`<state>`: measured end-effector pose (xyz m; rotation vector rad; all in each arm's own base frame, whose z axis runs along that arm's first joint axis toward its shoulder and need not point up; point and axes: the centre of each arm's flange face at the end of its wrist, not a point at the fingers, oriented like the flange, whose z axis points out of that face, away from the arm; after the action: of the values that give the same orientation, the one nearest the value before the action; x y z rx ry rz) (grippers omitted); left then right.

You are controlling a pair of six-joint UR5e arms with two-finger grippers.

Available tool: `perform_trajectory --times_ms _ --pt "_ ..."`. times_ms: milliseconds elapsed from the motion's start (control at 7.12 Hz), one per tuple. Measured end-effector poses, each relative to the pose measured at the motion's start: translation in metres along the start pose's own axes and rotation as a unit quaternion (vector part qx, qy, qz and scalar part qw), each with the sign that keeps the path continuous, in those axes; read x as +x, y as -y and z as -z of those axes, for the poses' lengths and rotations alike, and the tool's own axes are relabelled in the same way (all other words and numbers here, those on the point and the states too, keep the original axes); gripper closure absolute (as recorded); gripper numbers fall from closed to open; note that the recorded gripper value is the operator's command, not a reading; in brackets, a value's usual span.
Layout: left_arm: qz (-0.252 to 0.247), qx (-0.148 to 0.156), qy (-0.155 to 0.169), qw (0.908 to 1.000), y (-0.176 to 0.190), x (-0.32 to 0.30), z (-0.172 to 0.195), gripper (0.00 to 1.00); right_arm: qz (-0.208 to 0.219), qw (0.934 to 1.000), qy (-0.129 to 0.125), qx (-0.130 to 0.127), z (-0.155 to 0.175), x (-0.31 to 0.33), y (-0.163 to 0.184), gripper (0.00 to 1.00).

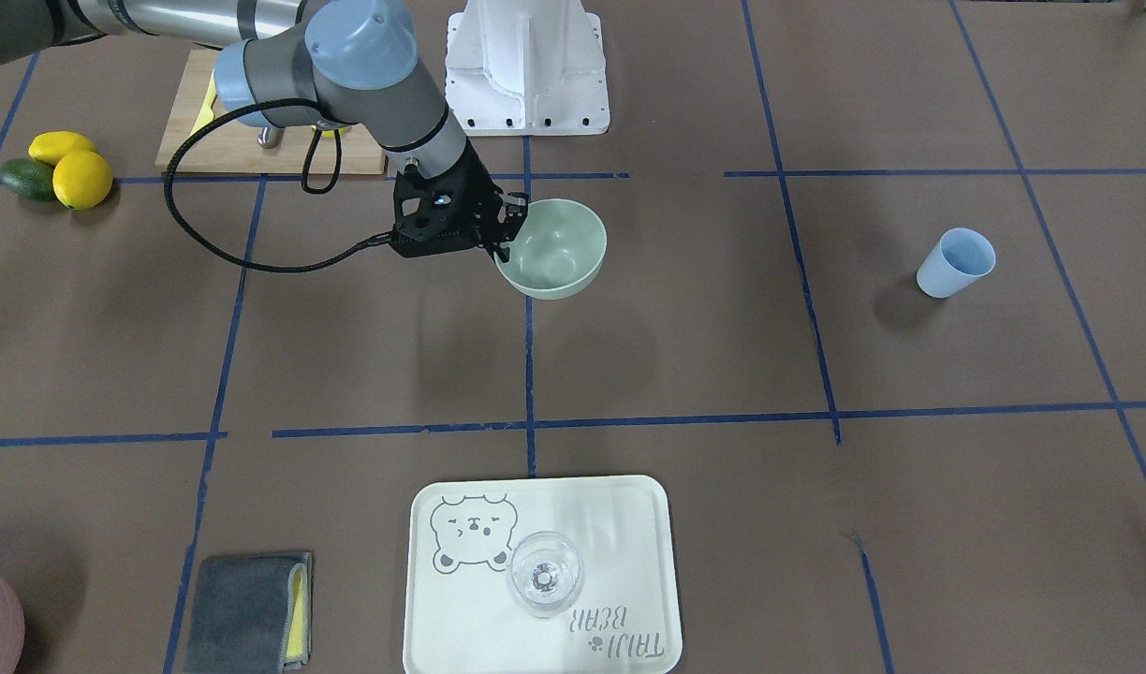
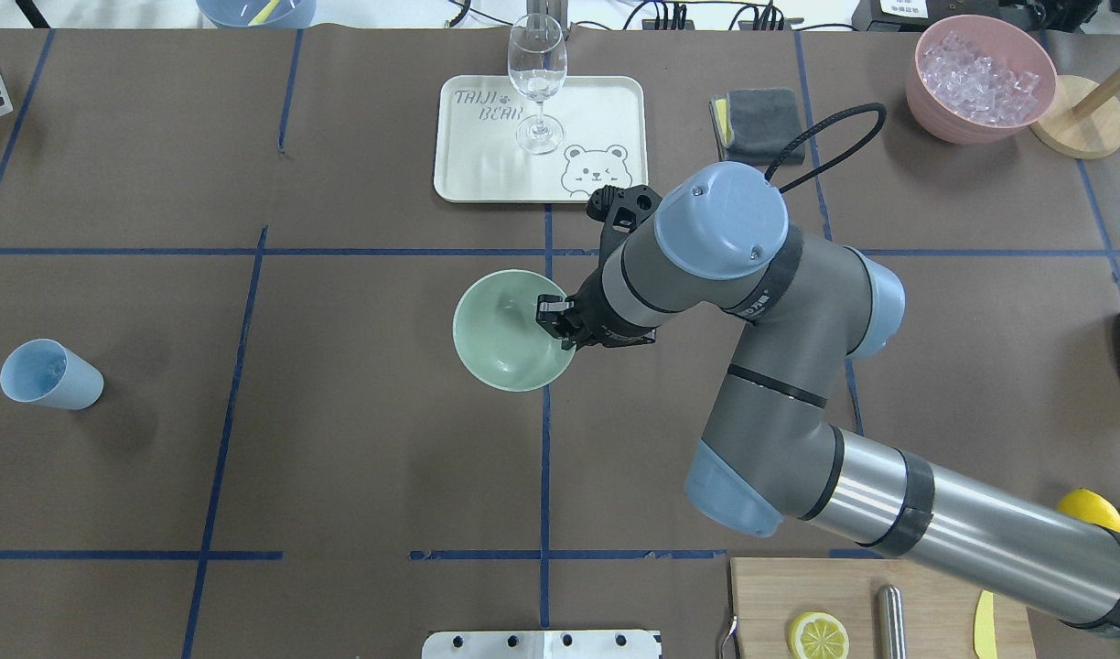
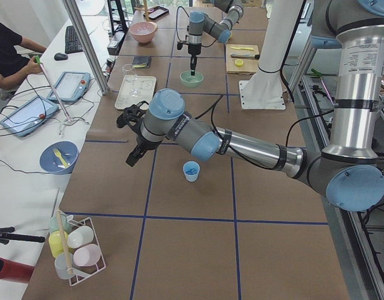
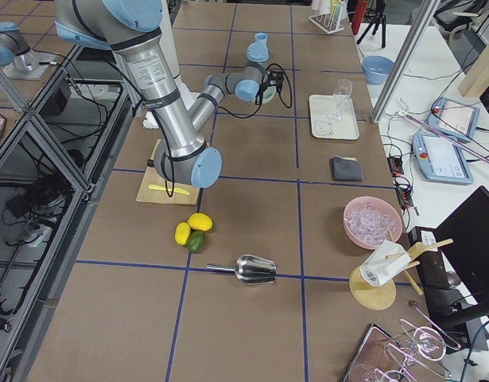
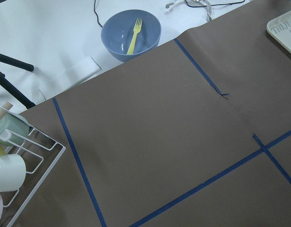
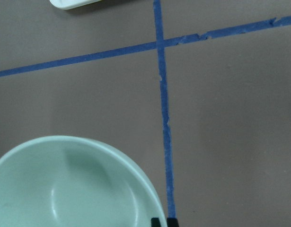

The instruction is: Pour ice into bowl

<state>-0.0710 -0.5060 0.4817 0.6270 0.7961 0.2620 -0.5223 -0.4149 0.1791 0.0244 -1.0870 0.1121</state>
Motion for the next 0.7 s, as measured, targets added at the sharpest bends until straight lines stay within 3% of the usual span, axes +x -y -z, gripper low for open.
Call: perform_trajectory --times_ms 421,702 --pt "0.021 -0.016 -0.004 0.9996 -0.013 -0.017 -0.016 0.0 -0.015 0.9997 -0.021 0.004 -0.031 -0.04 -0.055 1.0" --pt "0.024 -0.018 -0.004 0.9995 -0.015 -0.019 -0.018 0.0 -0.037 0.9982 -0.047 0.002 -0.06 -0.048 -0.062 1.0"
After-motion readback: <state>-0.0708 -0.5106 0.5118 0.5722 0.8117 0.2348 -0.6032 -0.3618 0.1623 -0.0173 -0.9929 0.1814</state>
